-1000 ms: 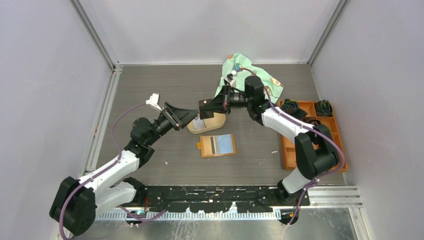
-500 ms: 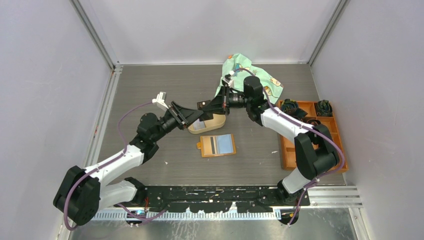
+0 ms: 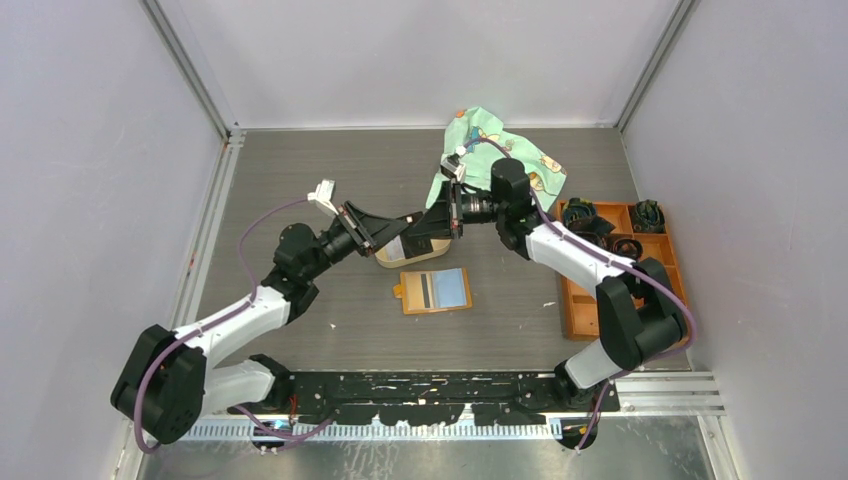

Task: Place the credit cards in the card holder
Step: Pick up the credit card from the storage box.

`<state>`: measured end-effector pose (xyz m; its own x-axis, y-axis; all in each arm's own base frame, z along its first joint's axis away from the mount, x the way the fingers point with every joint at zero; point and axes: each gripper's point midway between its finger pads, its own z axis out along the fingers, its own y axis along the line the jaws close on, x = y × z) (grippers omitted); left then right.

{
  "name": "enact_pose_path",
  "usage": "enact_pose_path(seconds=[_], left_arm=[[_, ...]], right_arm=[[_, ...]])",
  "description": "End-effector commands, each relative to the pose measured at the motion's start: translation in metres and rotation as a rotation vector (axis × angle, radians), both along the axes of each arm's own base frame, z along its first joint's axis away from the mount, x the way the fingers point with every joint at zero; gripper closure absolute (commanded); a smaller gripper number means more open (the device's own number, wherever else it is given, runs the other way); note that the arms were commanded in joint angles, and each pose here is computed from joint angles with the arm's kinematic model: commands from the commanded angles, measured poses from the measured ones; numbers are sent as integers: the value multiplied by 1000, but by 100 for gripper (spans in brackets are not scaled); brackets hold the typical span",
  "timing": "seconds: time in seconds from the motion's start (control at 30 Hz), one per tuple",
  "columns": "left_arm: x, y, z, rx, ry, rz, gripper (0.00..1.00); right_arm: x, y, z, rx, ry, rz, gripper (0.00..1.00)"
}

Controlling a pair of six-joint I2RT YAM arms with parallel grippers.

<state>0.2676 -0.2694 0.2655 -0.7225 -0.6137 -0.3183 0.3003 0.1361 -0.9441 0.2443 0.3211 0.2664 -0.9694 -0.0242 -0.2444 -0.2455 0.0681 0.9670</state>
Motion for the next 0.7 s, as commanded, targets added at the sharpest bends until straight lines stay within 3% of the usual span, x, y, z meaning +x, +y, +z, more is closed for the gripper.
enact_pose_path(seconds=[0.0, 0.1, 0.17, 0.23, 0.37, 0.47, 0.53, 0.67], left_arm=[[-8, -5, 40, -68, -146, -62, 82], [-12, -9, 43, -74, -158, -98, 87], [-14, -10, 45, -77, -174, -118, 100], [-17, -9, 49, -95, -192, -121, 100], [-19, -2, 44, -75, -206, -80, 100], [-23, 4, 34, -8, -225, -51, 100], [-29, 10, 24, 47, -232, -35, 100], [-43, 21, -3, 109, -205, -23, 100]], right_arm=[[-16, -4, 29, 63, -151, 45, 99], [-18, -4, 29, 63, -152, 49, 99], [-18, -4, 29, 62, -151, 52, 99], [-19, -3, 28, 61, -154, 55, 99], [-24, -6, 27, 44, -209, 85, 69], [-34, -15, 17, -12, -395, 149, 55], [-44, -31, -2, -134, -549, 195, 45], [-39, -61, -34, -351, -855, 209, 36]])
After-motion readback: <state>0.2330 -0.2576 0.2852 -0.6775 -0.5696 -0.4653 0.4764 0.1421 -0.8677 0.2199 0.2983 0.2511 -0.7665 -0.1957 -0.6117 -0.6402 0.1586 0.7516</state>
